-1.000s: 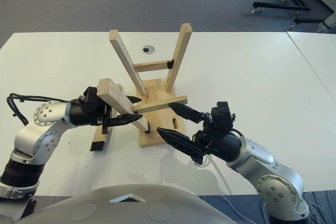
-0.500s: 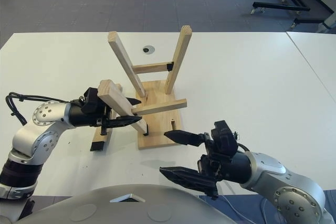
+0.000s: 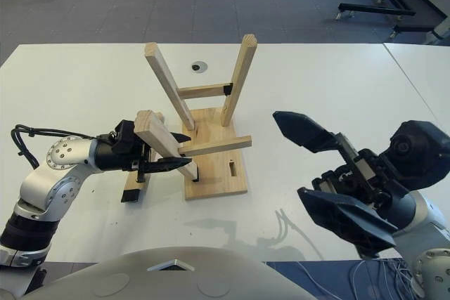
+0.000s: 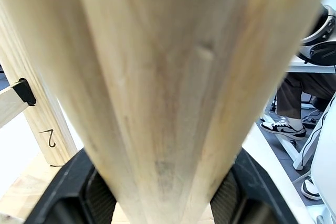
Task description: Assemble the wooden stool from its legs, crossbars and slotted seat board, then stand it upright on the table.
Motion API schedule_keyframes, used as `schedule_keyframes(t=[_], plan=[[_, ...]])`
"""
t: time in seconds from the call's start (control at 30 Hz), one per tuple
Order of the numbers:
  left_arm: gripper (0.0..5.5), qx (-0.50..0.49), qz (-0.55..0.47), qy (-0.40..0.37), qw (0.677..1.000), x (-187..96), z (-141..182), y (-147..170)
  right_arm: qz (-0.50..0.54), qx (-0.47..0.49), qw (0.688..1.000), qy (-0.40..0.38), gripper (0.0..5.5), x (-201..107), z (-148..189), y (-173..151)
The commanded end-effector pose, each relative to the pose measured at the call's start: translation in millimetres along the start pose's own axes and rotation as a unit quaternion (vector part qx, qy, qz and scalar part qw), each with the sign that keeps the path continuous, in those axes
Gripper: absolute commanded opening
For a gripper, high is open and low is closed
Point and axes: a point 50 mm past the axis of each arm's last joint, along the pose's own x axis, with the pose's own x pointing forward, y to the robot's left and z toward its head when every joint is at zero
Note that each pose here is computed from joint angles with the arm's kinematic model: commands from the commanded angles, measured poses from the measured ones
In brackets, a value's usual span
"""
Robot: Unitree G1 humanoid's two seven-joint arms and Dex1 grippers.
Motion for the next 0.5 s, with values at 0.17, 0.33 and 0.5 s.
schedule_keyframes(t=[0.17, 0.33, 0.5], plan=[[2.05, -0.043, 0.002, 0.059, 0.997, -2.2, -24.2, -7.0, -0.115, -0.099, 0.987, -0.058, 5.15, 1.6, 8.4, -32.2], [2.05, -0.053, -0.004, 0.092, 0.994, -0.5, -32.5, -9.7, -0.153, -0.126, 0.977, -0.079, 5.15, 0.2, 10.3, -44.5], [2.05, -0.043, -0.001, 0.112, 0.993, 0.4, -35.4, -18.1, -0.163, -0.123, 0.976, -0.073, 5.15, -2.9, 10.2, -49.6]])
